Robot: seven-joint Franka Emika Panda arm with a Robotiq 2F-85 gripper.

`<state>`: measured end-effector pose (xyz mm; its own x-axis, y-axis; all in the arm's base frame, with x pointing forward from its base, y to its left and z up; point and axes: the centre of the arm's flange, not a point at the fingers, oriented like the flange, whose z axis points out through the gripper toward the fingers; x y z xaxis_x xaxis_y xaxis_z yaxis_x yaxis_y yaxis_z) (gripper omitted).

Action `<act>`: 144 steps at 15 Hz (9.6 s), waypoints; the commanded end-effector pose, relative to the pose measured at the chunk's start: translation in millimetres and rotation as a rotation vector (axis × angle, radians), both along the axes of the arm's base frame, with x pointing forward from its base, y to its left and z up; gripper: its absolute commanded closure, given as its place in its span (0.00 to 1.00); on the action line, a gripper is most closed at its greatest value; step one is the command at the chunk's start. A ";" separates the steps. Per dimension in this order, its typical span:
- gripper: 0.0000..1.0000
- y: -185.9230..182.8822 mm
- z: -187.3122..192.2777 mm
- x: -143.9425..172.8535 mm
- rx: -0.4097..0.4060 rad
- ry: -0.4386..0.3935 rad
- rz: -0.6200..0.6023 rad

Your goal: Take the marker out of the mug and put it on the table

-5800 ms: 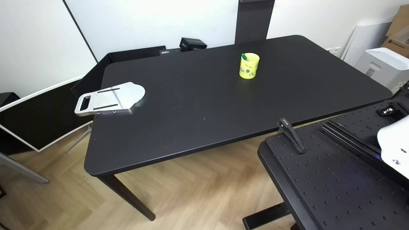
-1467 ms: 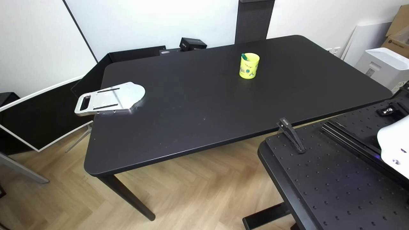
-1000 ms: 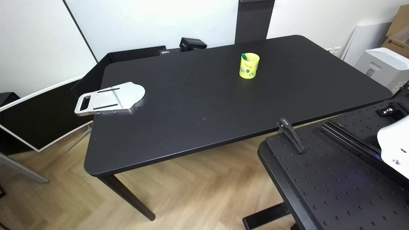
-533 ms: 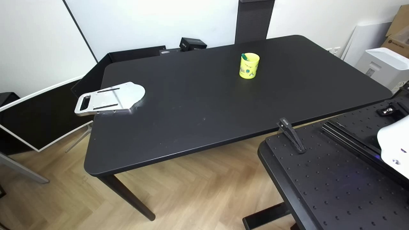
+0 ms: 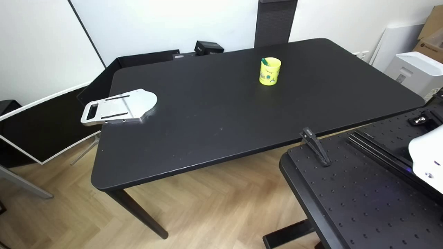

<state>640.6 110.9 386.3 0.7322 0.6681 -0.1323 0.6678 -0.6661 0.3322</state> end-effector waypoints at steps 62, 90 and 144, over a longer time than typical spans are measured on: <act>0.00 98.5 -258.5 21.1 -0.031 0.292 0.120; 0.69 88.6 -270.4 17.8 -0.067 0.350 0.094; 0.95 44.3 -257.9 -80.9 -0.190 0.629 0.235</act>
